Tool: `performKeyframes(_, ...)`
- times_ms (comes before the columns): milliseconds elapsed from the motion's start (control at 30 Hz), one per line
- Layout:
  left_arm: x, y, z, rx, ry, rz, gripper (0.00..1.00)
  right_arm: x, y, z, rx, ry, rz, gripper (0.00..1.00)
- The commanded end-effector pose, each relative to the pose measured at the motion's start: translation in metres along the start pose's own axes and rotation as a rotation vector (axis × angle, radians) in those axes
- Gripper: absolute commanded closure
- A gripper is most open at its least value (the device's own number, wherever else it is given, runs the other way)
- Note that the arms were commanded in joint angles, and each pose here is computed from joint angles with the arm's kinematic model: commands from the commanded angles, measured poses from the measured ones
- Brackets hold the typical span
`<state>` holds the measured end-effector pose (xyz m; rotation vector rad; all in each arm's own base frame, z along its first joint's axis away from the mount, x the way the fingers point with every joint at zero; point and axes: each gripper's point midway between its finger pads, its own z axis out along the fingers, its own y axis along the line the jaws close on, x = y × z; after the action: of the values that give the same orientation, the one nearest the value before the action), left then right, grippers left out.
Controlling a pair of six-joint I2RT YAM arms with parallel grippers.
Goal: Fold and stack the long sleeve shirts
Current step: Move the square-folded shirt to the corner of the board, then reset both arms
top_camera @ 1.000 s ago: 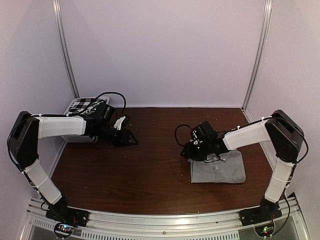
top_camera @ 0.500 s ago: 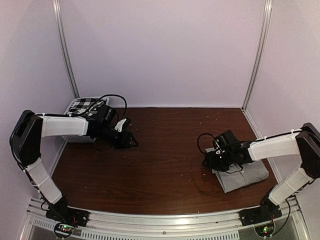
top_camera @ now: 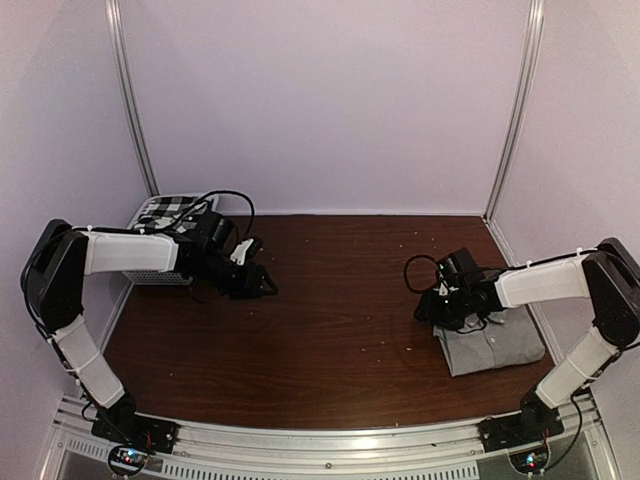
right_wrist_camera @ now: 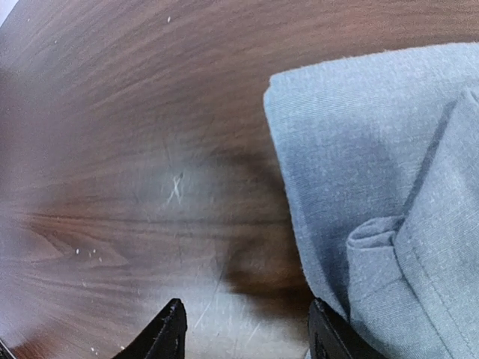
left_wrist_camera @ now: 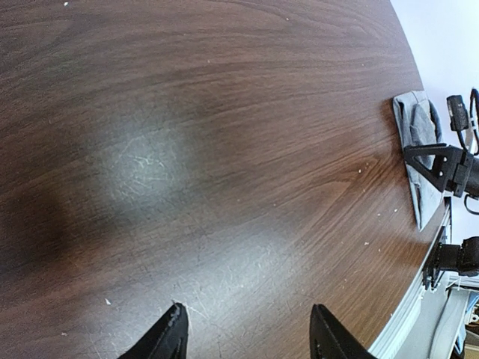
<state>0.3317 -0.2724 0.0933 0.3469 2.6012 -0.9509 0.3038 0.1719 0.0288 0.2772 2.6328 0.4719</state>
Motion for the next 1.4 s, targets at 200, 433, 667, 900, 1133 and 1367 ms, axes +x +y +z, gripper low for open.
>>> performKeyframes(200,-0.016,-0.013,-0.008,0.020,-0.059,0.037,0.43,-0.020,0.000,-0.001,0.021,-0.020,-0.025,0.44)
performKeyframes(433,-0.024,-0.019,-0.019,0.023,-0.103,0.029,0.43,-0.030,0.020,-0.026,0.035,-0.057,-0.119,0.39)
performKeyframes(667,-0.045,-0.048,-0.036,0.073,-0.219,0.095,0.31,-0.062,0.072,-0.068,-0.110,-0.212,-0.157,0.23)
performKeyframes(900,-0.070,-0.090,-0.050,0.093,-0.354,0.184,0.11,-0.096,0.107,-0.104,-0.212,-0.353,-0.212,0.00)
performKeyframes(1133,-0.100,-0.106,-0.070,0.058,-0.482,0.215,0.06,-0.126,0.135,-0.155,-0.319,-0.517,-0.244,0.00)
performKeyframes(1367,-0.121,-0.104,-0.092,-0.026,-0.586,0.227,0.04,-0.141,0.147,-0.186,-0.355,-0.613,-0.287,0.00)
